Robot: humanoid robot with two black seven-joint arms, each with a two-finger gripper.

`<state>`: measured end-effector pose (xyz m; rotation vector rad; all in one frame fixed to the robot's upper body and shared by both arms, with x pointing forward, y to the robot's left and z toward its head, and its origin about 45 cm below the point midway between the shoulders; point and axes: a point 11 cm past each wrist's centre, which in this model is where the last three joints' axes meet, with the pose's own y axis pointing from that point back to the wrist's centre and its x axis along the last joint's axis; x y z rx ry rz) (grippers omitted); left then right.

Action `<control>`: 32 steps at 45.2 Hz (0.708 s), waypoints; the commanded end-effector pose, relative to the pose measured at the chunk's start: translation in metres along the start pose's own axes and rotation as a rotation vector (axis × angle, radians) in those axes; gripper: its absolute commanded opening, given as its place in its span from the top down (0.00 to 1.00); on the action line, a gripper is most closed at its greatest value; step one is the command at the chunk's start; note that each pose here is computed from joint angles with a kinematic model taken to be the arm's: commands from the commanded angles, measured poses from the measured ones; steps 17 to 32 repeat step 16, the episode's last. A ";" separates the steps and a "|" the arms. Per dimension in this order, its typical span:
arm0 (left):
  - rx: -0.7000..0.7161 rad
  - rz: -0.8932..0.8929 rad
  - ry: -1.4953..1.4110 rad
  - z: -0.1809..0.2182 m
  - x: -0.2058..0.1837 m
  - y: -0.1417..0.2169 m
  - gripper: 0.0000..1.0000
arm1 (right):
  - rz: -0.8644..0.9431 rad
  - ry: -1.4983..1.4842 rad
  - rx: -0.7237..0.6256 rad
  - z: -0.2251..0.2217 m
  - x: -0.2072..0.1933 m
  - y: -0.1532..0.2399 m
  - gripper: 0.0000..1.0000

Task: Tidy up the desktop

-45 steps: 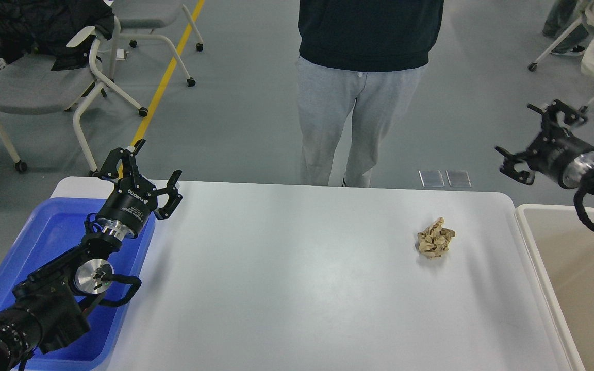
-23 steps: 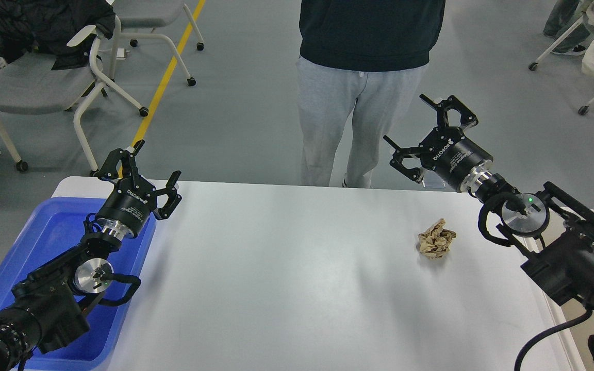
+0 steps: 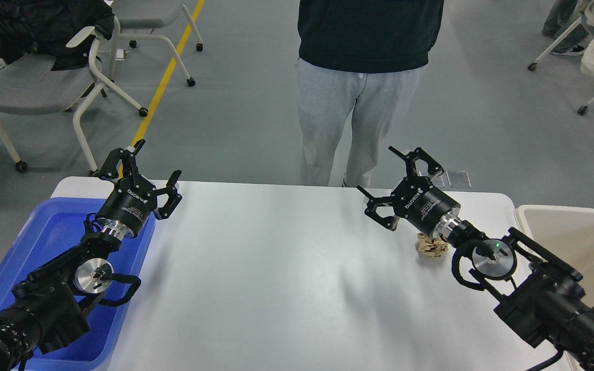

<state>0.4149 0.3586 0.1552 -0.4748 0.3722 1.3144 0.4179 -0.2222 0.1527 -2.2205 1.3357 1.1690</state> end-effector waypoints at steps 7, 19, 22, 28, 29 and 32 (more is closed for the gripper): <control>0.000 0.000 0.000 0.000 0.000 0.000 0.00 | 0.055 -0.003 -0.030 0.020 0.020 0.008 0.00; 0.000 -0.001 0.001 0.000 0.000 0.000 0.00 | 0.053 -0.003 -0.030 0.020 0.020 0.008 0.00; 0.000 -0.001 0.001 0.000 0.000 0.000 0.00 | 0.053 -0.003 -0.030 0.020 0.020 0.008 0.00; 0.000 -0.001 0.001 0.000 0.000 0.000 0.00 | 0.053 -0.003 -0.030 0.020 0.020 0.008 0.00; 0.000 -0.001 0.001 0.000 0.000 0.000 0.00 | 0.053 -0.003 -0.030 0.020 0.020 0.008 0.00; 0.000 -0.001 0.001 0.000 0.000 0.000 0.00 | 0.053 -0.003 -0.030 0.020 0.020 0.008 0.00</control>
